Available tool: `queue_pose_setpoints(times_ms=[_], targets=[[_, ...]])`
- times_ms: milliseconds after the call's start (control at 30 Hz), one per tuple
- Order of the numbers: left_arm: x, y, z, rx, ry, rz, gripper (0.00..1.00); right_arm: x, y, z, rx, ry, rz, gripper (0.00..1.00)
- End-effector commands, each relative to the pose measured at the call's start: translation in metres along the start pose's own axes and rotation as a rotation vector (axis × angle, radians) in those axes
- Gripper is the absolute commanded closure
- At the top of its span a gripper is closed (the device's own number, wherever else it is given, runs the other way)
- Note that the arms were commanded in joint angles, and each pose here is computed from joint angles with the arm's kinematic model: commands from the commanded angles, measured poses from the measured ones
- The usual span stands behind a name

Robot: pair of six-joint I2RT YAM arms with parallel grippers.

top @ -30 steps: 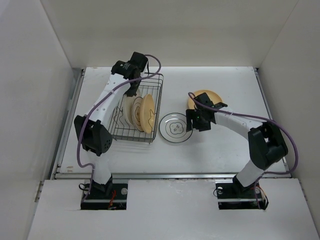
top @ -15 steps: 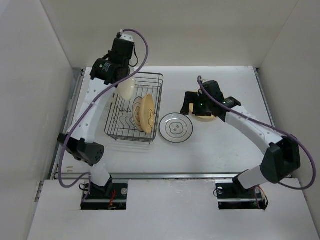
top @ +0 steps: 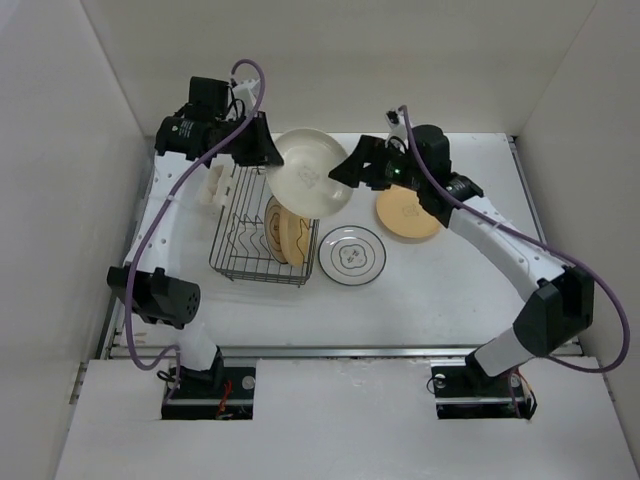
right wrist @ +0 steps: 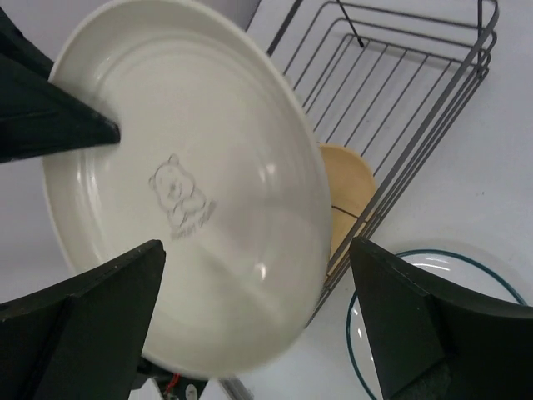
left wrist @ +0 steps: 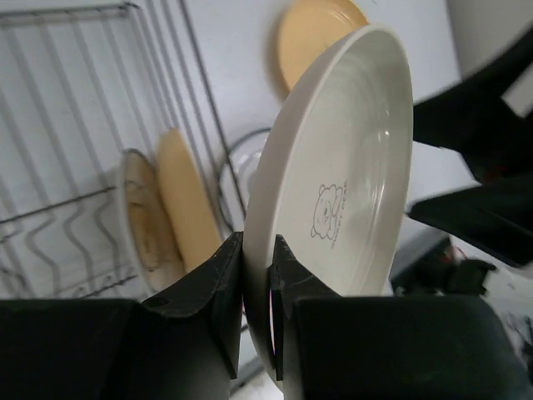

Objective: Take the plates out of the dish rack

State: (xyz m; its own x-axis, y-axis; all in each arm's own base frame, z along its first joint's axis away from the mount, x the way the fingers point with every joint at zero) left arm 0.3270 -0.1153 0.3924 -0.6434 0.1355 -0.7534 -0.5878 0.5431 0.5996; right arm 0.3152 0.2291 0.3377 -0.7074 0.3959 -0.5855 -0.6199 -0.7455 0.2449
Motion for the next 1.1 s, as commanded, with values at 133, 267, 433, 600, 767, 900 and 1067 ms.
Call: queue_pose_setpoints(times_ms=[133,267,433,600,767,900,1067], targets=[[-0.003,0.002,-0.029,0.394,0.038,-0.034,1.0,0.005,-0.016,-0.003,-0.035,-0.044,0.031,0.1],[0.002,-0.002,-0.028,0.393,0.05,-0.017,1.0,0.004,-0.012,-0.001,-0.032,-0.04,0.013,0.87],[0.008,-0.002,-0.014,0.209,0.012,-0.005,0.53,0.0,-0.004,0.001,0.007,-0.039,-0.038,1.0],[0.005,0.01,0.001,-0.167,-0.109,0.011,0.0,-0.016,0.011,-0.018,0.185,-0.122,-0.167,1.0],[0.009,0.017,0.022,-0.478,-0.153,0.062,0.0,-0.039,0.052,-0.078,0.512,-0.309,-0.377,1.0],[0.026,0.012,0.027,-0.524,-0.232,0.178,0.0,-0.042,0.079,-0.115,0.606,-0.389,-0.465,1.0],[0.054,-0.015,0.031,-0.507,-0.288,0.364,0.0,-0.031,0.082,-0.164,0.74,-0.45,-0.449,1.0]])
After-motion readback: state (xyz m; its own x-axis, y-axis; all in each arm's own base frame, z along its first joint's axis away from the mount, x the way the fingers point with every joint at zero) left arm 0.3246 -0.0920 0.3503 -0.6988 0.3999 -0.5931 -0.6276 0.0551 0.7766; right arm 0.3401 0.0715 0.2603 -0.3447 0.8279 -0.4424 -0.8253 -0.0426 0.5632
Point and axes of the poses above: each gripper's point midway between its finger pads, its own y axis back along the fingers, its own z axis along the line the jaws close on, x = y × z, the point moved 9 cm from there along y, back along the fingers, and after that the axes turned 13 degrees about -y, right-handed, at the moved point
